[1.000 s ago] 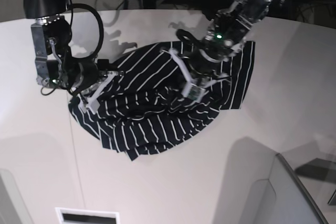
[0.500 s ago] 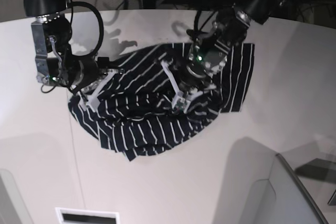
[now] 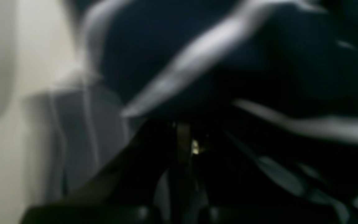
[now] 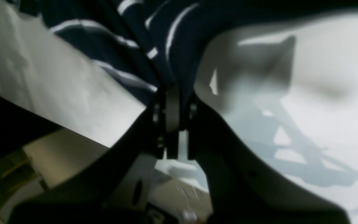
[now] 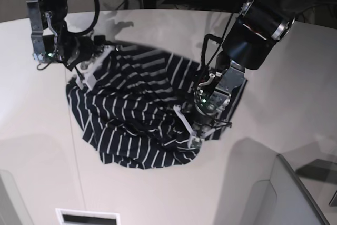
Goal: Layout the t-shirt on the table in an organized manner, then fold the t-shirt properly
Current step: 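Regrasp the shirt with the left gripper and spread it across the table, then reach the left gripper into the shirt center and grasp a fold, then pull the grasped fold away from the right gripper to flatten the shirt, then regrasp the shirt with both grippers and stretch it wider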
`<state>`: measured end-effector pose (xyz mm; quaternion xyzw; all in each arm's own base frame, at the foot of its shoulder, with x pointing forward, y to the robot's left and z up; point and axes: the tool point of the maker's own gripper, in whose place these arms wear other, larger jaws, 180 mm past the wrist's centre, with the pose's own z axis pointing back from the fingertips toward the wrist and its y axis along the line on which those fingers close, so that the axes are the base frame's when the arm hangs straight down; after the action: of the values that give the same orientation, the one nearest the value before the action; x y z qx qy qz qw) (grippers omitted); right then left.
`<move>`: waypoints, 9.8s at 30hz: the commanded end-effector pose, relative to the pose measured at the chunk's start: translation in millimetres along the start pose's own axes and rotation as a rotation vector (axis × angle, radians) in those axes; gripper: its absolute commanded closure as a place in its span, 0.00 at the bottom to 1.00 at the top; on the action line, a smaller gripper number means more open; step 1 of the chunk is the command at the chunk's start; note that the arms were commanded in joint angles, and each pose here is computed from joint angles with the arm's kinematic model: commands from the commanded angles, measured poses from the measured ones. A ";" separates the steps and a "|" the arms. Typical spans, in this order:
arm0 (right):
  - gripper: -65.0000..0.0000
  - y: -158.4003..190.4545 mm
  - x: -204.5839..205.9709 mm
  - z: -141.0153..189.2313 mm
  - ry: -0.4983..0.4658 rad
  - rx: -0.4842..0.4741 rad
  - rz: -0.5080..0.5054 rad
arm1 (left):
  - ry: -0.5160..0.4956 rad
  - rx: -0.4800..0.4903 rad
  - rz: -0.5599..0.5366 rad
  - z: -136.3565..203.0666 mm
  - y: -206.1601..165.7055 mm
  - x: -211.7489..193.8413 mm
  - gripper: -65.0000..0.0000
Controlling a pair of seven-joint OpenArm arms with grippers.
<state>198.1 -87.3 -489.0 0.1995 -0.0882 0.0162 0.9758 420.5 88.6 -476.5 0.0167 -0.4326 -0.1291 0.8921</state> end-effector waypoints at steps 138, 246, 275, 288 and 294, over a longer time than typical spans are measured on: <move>1.00 -45.0 76.4 -13.6 -0.105 -0.116 0.134 | 0.036 -0.019 0.116 62.3 -62.9 92.4 0.68; 1.00 42.0 37.3 -11.3 -0.150 0.077 0.252 | 0.238 0.477 0.427 109.6 175.3 -53.3 1.00; 1.00 -80.5 -1.3 3.7 -0.031 -0.142 0.230 | -0.039 0.651 0.203 21.0 222.5 38.7 1.00; 1.00 8.2 54.3 40.0 -0.242 -0.014 0.341 | 0.018 0.464 0.280 77.2 182.1 39.6 1.00; 1.00 55.0 49.1 25.3 -0.205 0.057 0.477 | -0.032 0.548 0.341 143.8 219.2 3.8 1.00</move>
<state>225.7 -48.5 -448.1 0.1971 -0.2037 0.2280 0.9315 352.6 296.4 -370.0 0.1609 -0.4419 0.1431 0.8708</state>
